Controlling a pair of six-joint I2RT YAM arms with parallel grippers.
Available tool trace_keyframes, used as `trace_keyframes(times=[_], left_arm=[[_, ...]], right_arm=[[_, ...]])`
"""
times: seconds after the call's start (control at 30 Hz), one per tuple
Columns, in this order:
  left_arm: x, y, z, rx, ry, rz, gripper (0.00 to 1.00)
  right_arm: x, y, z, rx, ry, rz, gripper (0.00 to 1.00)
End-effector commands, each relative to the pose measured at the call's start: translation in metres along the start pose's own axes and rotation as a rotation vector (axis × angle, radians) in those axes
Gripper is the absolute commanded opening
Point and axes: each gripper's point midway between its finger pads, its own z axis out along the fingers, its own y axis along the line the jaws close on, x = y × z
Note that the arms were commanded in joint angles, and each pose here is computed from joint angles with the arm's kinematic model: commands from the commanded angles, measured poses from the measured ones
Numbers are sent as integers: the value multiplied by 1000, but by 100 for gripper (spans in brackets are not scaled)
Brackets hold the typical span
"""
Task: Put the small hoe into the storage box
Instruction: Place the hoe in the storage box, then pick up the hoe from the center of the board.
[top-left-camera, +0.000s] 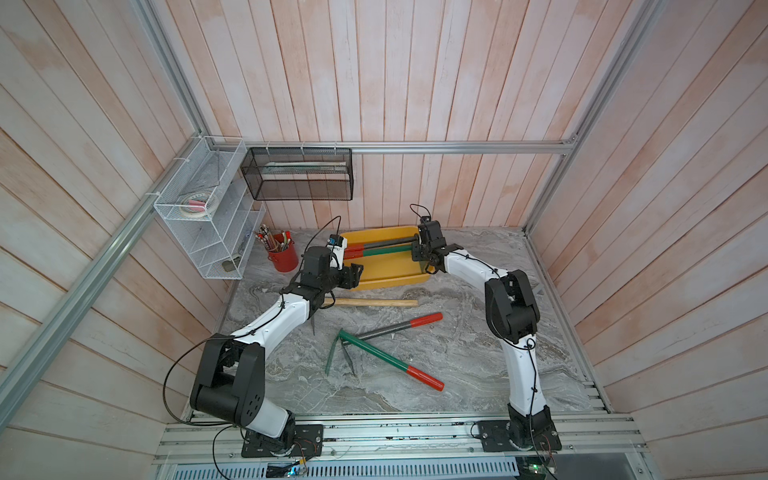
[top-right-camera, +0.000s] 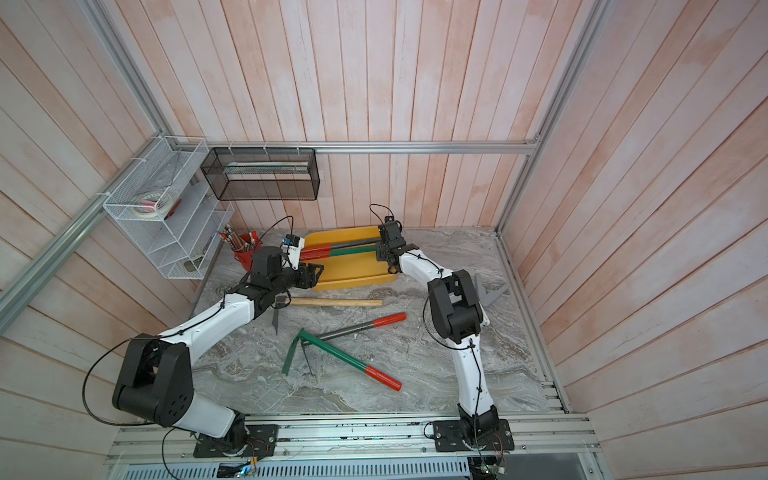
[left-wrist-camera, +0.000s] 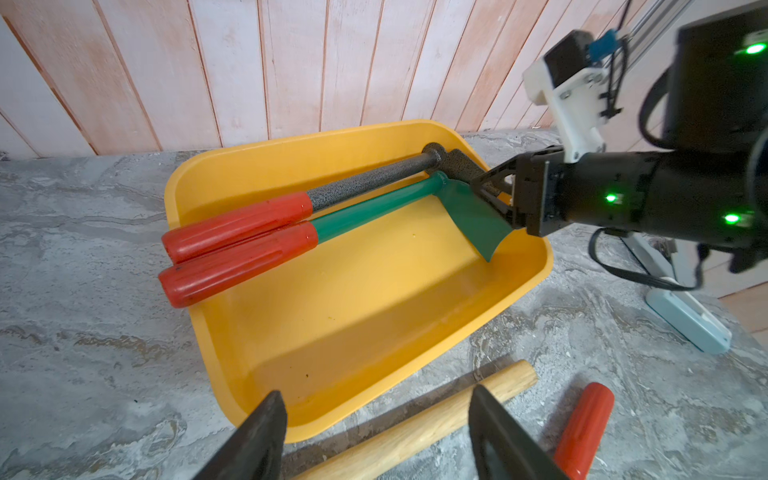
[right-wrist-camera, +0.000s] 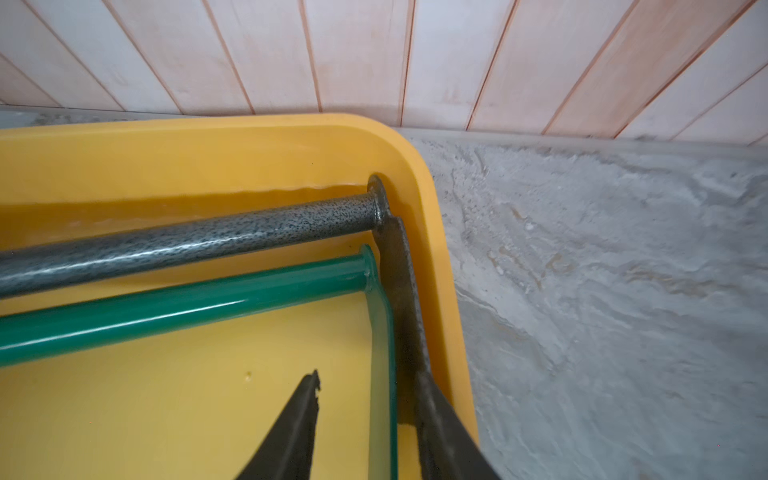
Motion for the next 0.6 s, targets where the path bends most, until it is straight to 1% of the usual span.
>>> trace_keyframes(times=[0.0,0.07,0.1,0.17,0.23,0.3,0.47,0.5,0.57], left_arm=[[-4,-2,0,40,-22,-37,72],[-6,1,-2,60,-38,-65,72],[-8,3,-4,73,-49,-86,72],[-12,7,-8,103,-76,-132,73],[-14,14,-11,131,-101,-178,73],[-16,18,-13,149,-120,-203,73],[-14,24,-12,125,-125,-205,73],[-14,24,-13,121,-126,-202,73],[-13,26,-13,108,-126,-203,73]], right_arm=[[-56,4,-62,2,-192,-64,47],[-52,13,-90,-24,-221,-113,48],[-54,21,-113,-59,-245,-132,48],[-34,42,-138,-145,-233,-179,48],[0,64,-155,-237,-181,-230,48],[42,86,-171,-322,-102,-274,48],[145,133,-199,-483,120,-371,48],[163,142,-205,-519,162,-391,48],[186,157,-214,-560,214,-411,49]])
